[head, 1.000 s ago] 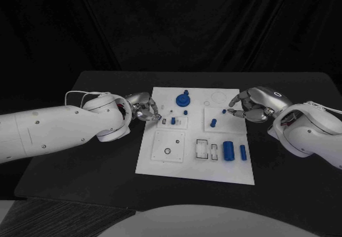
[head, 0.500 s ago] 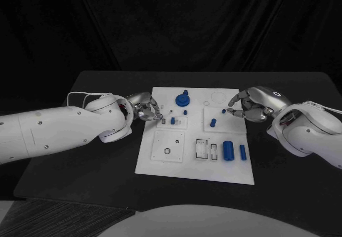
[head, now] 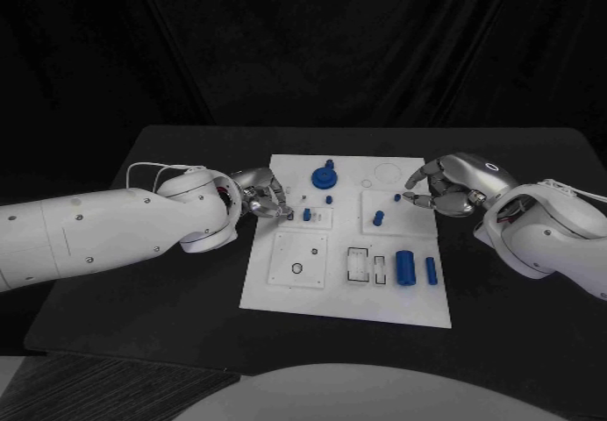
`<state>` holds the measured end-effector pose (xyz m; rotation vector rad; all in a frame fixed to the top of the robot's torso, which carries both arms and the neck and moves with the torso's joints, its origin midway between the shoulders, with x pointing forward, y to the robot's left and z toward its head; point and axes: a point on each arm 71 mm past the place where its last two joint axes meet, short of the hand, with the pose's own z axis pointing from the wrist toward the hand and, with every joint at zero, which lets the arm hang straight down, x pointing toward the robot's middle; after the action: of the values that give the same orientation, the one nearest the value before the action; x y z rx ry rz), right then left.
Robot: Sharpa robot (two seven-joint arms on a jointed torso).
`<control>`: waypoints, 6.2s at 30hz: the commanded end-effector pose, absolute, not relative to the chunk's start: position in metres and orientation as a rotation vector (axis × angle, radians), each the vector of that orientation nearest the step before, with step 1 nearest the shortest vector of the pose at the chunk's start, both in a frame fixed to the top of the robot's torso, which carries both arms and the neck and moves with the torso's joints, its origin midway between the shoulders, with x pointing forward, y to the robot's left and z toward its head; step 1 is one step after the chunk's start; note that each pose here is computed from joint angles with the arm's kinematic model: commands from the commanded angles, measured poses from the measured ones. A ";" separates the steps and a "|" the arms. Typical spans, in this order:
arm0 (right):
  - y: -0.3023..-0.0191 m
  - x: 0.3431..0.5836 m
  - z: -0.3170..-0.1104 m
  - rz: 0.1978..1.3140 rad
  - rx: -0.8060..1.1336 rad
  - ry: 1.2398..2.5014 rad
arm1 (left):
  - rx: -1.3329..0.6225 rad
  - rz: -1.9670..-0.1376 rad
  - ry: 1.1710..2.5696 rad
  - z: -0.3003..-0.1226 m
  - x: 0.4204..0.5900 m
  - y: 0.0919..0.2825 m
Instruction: Assemble the parts on the task board
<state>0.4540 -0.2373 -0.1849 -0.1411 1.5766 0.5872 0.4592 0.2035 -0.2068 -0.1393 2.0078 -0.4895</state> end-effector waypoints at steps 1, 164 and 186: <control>-0.238 0.454 -0.184 0.579 -0.125 1.564 | -0.126 -0.495 2.034 -0.209 0.458 0.201; -0.240 0.456 -0.185 0.570 -0.126 1.571 | -0.088 -0.508 1.992 -0.218 0.462 0.198; -0.240 0.457 -0.186 0.569 -0.127 1.573 | -0.110 -0.573 1.883 -0.209 0.462 0.206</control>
<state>0.4564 -0.2393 -0.1856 -0.1372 1.5756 0.5783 0.4620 0.2079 -0.2108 -0.1210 1.9073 -0.5418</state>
